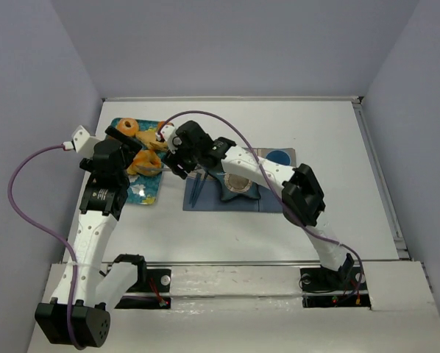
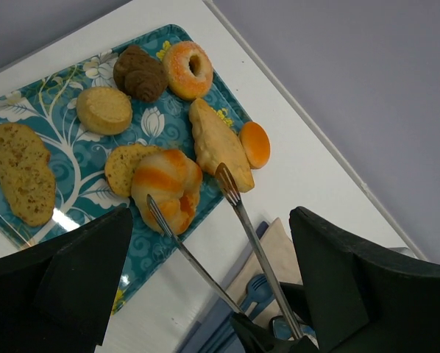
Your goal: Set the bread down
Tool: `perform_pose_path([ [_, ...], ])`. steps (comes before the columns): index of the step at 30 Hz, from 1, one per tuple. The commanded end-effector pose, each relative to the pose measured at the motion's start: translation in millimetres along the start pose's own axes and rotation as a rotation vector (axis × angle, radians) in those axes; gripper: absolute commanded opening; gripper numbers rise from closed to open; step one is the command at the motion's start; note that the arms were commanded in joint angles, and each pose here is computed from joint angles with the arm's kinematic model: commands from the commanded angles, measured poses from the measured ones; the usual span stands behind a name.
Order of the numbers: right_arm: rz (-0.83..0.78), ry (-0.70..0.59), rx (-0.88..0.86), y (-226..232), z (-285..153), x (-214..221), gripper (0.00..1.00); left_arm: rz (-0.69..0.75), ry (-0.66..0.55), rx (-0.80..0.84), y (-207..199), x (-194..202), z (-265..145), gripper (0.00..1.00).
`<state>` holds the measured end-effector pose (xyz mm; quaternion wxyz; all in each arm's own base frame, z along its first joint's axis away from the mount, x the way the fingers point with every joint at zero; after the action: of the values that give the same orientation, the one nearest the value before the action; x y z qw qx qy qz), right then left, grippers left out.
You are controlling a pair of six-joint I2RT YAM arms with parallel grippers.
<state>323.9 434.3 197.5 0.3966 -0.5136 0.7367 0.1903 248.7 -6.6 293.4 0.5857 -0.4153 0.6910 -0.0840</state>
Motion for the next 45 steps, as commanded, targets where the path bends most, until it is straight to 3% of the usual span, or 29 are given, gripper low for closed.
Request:
perform_pose_path([
  [1,-0.032,-0.051,-0.051,8,4,-17,0.68,-0.015,-0.024,0.013,-1,-2,2,0.99],
  [11,0.006,-0.006,-0.078,12,26,-4,0.68,-0.013,-0.027,0.009,0,1,5,0.99],
  [15,0.024,-0.014,-0.095,14,25,-5,0.55,-0.012,-0.028,0.004,0,1,7,0.99],
  [17,0.019,-0.03,-0.094,18,18,-13,0.41,-0.011,-0.027,0.003,0,2,7,0.99],
  [20,0.004,-0.084,-0.096,22,-4,-30,0.27,-0.016,-0.029,0.007,0,1,6,0.99],
  [24,0.028,-0.175,-0.098,24,-37,-50,0.19,-0.02,-0.026,0.015,0,1,5,0.99],
  [34,0.139,-0.348,0.061,17,-132,-72,0.15,-0.03,-0.014,0.061,-2,1,-1,0.99],
  [45,0.433,-0.141,0.398,28,-217,63,0.18,-0.012,0.074,0.111,-1,21,5,0.99],
])
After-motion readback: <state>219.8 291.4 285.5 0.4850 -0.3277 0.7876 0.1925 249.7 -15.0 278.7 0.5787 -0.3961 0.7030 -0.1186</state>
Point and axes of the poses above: each gripper's point midway between its finger pads, its own z axis out along the fingers, its own y axis along the line the jaws close on, x = y × z, the point moved 8 cm from there along -z, back along the fingers, and after that the axes turned 4 degrees about -z, right-handed, at the moved point
